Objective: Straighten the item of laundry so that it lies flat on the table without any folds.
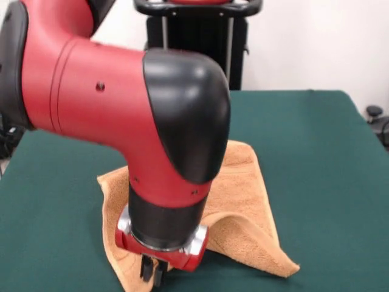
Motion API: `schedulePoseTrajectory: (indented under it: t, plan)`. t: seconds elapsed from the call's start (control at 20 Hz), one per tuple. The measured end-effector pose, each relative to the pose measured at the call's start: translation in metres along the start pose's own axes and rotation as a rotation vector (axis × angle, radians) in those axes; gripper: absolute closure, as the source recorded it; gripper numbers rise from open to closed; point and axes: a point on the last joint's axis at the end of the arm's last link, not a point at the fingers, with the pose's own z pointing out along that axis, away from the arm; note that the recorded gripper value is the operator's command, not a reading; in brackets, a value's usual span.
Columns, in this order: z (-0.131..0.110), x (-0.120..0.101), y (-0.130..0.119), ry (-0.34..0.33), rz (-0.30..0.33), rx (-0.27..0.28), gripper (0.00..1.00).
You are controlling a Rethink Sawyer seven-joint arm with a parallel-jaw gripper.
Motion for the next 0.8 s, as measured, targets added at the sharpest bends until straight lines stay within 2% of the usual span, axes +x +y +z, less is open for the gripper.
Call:
schedulePoseTrajectory:
  t: [0.35,0.8]
  plan:
    - [0.018,-0.003,0.006,-0.019,0.002,-0.012,1.0]
    - [0.006,-0.013,0.005,-0.054,0.007,-0.014,1.0]
